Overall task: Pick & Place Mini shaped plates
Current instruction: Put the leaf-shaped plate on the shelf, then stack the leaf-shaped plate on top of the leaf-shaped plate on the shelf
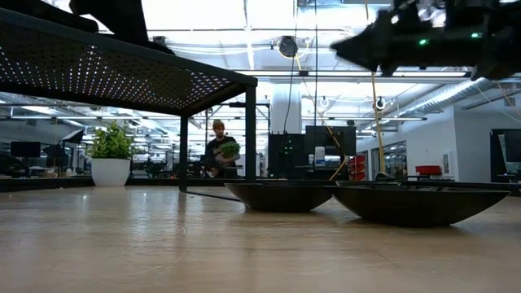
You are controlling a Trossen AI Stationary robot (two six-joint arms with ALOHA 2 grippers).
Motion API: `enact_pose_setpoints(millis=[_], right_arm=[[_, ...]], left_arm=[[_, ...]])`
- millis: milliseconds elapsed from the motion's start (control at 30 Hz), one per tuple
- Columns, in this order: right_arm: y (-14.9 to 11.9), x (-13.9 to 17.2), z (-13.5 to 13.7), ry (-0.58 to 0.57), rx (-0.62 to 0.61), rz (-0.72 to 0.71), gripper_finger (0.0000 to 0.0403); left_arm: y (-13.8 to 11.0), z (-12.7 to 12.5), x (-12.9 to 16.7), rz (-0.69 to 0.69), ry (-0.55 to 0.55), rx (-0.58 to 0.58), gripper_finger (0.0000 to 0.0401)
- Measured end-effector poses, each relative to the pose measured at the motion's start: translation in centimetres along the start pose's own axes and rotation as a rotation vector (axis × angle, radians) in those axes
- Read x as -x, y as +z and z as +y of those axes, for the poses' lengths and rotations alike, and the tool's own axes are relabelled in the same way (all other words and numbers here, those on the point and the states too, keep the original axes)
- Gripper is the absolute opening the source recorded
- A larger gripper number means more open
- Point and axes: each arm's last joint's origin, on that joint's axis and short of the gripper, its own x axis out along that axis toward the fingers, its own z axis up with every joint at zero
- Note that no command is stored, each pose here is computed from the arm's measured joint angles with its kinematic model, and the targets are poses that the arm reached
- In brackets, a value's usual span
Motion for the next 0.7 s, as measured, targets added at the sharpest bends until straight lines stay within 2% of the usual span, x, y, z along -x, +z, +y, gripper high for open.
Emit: enact_pose_setpoints(millis=[100, 200, 333, 400, 533, 700], right_arm=[[-0.4, -1.4, 0.6, -0.003, -0.021, 0.216, 0.021], [-0.6, -3.1, 1.3, 0.001, -0.049, 0.495, 0.021], [-3.6, -3.1, 1.5, -0.106, -0.038, 0.761, 0.021], [-4.6, -3.1, 1.3, -0.112, -0.063, 0.817, 0.021], [-4.9, -3.1, 0.5, -0.062, -0.198, 0.883, 0.021], [-7.2, -0.7, 0.2, -0.033, -0.231, 1.041, 0.021]], left_arm=[[0.1, -0.1, 0.0, -0.021, -0.009, -0.004, 0.0166], [0.2, -0.1, 0.0, -0.032, -0.004, -0.004, 0.0195], [0.2, -0.3, 0.0, -0.04, -0.015, 0.002, 0.0223], [0.3, -0.4, 0.0, -0.049, -0.026, -0.003, 0.023], [0.5, -0.7, 0.0, -0.065, -0.054, -0.017, 0.0233], [0.5, -0.7, 0.0, -0.066, -0.054, -0.031, 0.0223]])
